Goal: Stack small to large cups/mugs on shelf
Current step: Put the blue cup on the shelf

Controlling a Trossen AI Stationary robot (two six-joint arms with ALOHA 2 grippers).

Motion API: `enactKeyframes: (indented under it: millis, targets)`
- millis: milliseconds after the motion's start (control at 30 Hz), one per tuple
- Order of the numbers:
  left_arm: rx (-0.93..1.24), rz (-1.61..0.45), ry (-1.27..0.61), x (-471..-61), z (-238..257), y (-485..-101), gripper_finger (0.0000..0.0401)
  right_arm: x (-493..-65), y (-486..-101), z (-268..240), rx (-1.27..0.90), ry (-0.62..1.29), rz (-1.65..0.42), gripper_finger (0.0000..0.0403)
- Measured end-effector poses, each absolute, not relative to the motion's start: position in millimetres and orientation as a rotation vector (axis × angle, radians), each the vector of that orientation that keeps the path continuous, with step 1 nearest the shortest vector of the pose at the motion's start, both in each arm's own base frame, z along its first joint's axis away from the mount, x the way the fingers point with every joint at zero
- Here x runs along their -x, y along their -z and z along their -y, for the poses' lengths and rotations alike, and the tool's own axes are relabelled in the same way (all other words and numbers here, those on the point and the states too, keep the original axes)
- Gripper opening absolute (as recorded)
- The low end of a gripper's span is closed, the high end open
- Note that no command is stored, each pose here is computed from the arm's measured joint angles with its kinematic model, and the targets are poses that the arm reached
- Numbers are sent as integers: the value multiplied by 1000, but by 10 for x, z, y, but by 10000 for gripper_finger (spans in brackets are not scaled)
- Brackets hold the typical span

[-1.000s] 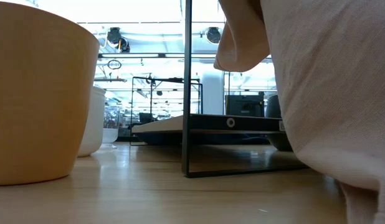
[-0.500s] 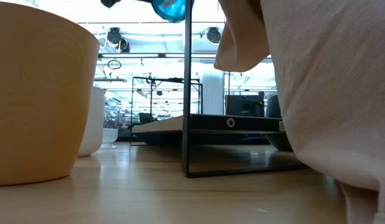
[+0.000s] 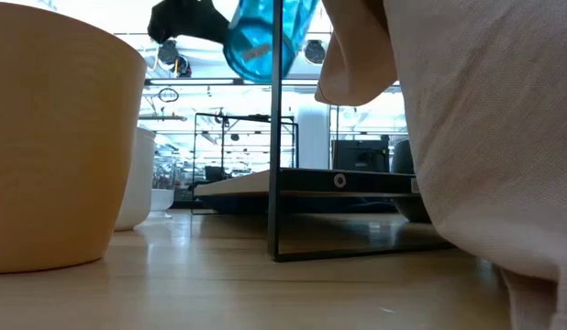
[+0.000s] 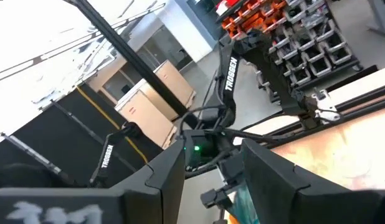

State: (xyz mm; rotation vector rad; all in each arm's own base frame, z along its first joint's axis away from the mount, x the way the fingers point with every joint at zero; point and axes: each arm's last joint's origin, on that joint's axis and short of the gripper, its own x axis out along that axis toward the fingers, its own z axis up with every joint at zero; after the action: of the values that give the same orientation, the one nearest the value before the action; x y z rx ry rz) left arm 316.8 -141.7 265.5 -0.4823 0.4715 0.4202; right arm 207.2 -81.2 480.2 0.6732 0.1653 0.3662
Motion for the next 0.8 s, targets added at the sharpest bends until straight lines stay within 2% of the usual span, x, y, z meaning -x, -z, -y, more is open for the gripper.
enactKeyframes:
  millis: [133, 300, 433, 600, 800]
  targets:
    - [497, -432, -436, -3216, 1519, -2571, 315, -2051, -4778, 821, -688, -357, -188, 148]
    - [478, -403, -489, -3257, 1596, -2440, 335, -2028, -4752, 854, -700, -354, -209, 149]
    - [429, -384, -540, -3277, 1643, -2327, 329, -2020, -4742, 877, -721, -340, -216, 148]
    - [406, -399, -548, -3301, 1687, -2218, 318, -2016, -4743, 884, -740, -335, -218, 148]
    - [432, -430, -550, -3342, 1721, -2072, 335, -2015, -4741, 885, -742, -334, -220, 149]
